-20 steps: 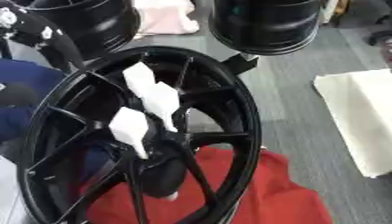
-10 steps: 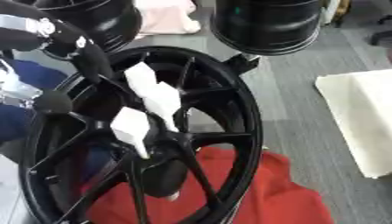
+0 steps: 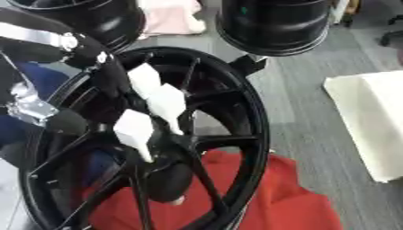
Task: Pull the pin out of the wheel hub.
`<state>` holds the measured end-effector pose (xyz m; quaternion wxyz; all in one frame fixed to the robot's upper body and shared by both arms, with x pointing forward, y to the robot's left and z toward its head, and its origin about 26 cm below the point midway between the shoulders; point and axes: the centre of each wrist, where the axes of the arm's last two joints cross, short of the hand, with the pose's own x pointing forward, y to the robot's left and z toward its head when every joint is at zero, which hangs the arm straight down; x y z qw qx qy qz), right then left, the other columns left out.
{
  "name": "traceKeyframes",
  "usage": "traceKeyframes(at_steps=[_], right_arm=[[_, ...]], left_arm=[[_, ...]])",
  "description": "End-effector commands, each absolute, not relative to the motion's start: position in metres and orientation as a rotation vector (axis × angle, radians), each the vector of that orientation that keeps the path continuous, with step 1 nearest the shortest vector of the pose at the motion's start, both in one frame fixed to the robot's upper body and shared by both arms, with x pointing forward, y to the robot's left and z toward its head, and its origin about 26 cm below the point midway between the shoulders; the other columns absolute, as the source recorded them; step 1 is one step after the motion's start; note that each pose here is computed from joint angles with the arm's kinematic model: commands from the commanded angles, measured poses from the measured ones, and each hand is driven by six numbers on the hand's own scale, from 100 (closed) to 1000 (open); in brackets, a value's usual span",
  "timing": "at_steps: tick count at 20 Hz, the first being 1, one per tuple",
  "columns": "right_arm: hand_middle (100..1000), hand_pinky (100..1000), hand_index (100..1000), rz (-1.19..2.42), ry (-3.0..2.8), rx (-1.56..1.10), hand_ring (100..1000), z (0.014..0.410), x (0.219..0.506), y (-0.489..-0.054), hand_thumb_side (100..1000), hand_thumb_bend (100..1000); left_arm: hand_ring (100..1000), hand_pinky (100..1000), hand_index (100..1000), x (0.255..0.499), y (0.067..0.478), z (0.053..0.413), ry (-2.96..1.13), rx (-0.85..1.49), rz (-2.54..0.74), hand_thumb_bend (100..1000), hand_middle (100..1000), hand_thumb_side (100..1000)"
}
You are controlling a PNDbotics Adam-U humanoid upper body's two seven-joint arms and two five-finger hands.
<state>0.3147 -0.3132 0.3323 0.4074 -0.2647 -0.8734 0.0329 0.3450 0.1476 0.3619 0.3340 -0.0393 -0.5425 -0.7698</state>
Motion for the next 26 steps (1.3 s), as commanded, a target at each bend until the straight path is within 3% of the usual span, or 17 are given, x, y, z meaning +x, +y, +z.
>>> traceKeyframes(at_steps=[1, 10, 26], right_arm=[[677, 760, 700, 0.079, -2.226, -0.679, 750, 0.341, 0.312, -0.315, 576, 100], [677, 761, 700, 0.082, -2.221, -0.669, 751, 0.34, 0.313, -0.315, 587, 100], [678, 763, 702, 0.083, -2.225, -0.662, 751, 0.34, 0.313, -0.315, 594, 100]], left_arm=[[763, 816, 827, 0.34, 0.145, 0.371, -1.416, -0.094, -2.032, 548, 771, 519], [809, 835, 864, 0.346, 0.137, 0.363, -1.395, -0.087, -2.037, 551, 824, 505], [771, 803, 804, 0.362, 0.134, 0.342, -1.341, -0.017, -2.045, 543, 770, 496]])
